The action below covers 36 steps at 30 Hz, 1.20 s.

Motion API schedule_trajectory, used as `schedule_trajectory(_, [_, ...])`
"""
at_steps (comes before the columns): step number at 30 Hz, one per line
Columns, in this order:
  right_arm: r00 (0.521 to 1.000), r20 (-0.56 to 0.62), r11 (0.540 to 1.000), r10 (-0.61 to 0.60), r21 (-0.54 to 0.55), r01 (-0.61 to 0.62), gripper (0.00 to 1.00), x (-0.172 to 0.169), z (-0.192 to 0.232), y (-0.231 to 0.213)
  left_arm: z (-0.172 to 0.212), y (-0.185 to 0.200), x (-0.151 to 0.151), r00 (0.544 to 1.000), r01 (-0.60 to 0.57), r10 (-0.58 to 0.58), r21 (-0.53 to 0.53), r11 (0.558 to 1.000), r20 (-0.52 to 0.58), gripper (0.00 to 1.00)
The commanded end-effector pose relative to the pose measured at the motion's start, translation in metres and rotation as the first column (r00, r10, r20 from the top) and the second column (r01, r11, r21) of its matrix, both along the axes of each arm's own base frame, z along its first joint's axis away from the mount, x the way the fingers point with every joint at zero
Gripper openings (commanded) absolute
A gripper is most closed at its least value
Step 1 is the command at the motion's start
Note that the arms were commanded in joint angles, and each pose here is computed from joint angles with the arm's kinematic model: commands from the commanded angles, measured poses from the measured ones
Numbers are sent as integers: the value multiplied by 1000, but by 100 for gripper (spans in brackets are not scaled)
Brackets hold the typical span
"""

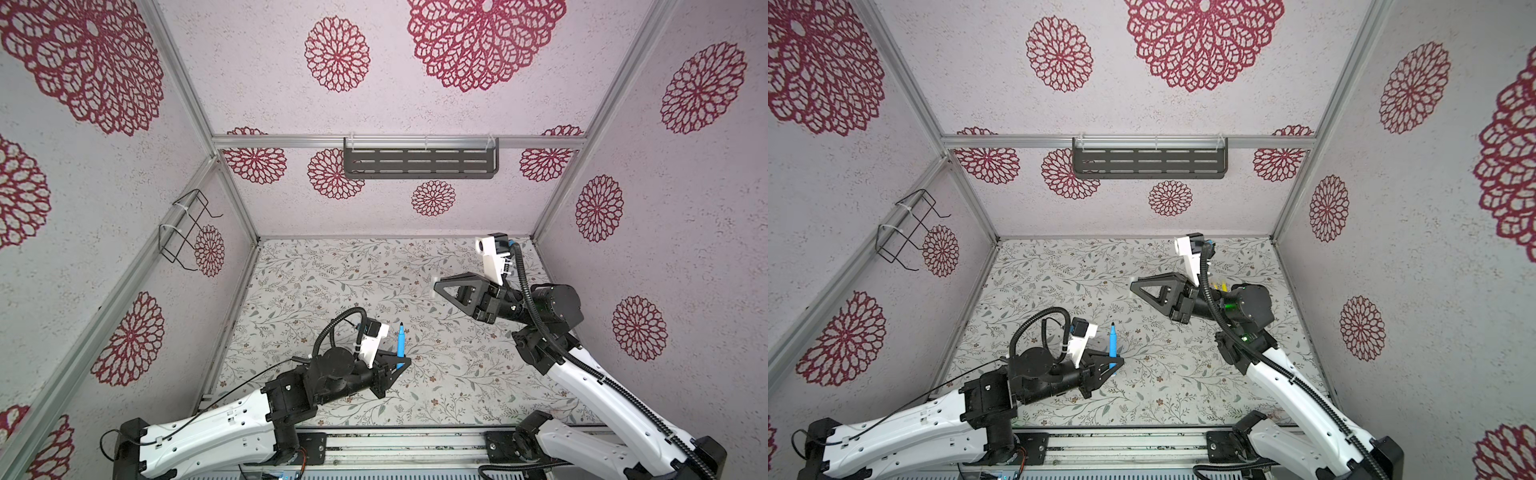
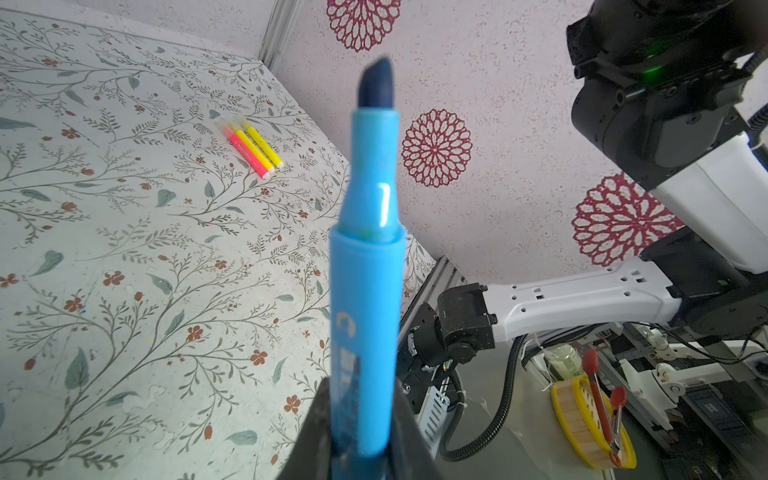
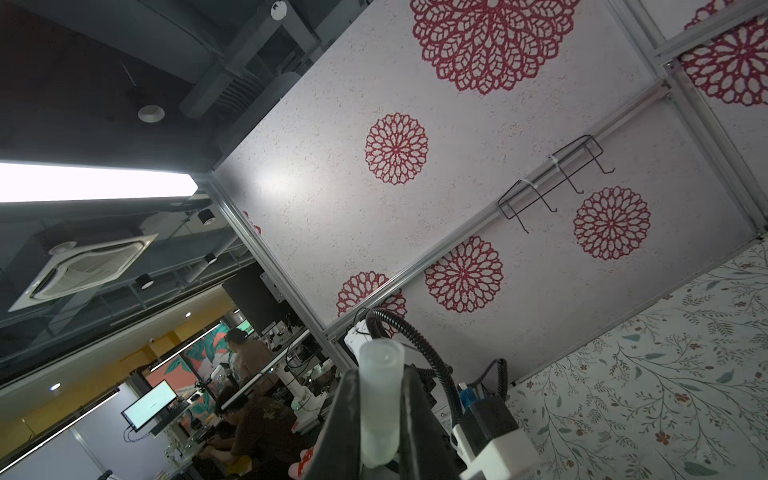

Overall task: Insert the pens into the pen caps
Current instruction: 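Lift the clear cap and swing the right gripper toward the upright blue marker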

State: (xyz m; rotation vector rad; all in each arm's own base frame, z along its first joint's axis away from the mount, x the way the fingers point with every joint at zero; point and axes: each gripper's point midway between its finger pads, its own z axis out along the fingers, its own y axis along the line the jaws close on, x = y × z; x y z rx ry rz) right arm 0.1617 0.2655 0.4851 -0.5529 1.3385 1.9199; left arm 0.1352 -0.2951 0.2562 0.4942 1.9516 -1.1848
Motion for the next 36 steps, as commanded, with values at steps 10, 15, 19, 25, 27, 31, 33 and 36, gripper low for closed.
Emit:
schedule_trajectory(10, [991,-101,996,-84,21,87,0,17,12,-5,33,-6,-12,996,54,-50,-49,997,75,0])
schedule_trajectory(15, [975,-53,972,-215,-113,208,0,30,-16,-4,46,-16,-23,989,125,-118,-69,990,94,0])
schedule_trajectory(19, [965,-38,953,-261,-173,251,0,34,-39,-6,54,-22,-29,983,163,-155,-77,984,103,0])
schedule_trajectory(25, [957,-39,930,-287,-252,268,0,39,-62,-5,53,-26,-26,981,160,-152,-59,985,119,0])
schedule_trajectory(27, [953,-37,921,-300,-271,279,0,40,-68,-6,54,-28,-26,980,161,-152,-60,985,126,0])
schedule_trajectory(31, [961,-23,929,-276,-262,260,0,35,-69,-5,57,-31,-25,979,163,-153,-67,984,137,0])
schedule_trajectory(33, [964,-18,933,-267,-255,253,0,32,-69,-6,56,-33,-23,980,158,-149,-63,985,136,0])
schedule_trajectory(36, [964,-11,932,-265,-257,254,0,30,-71,-7,58,-37,-23,978,167,-157,-63,984,136,0])
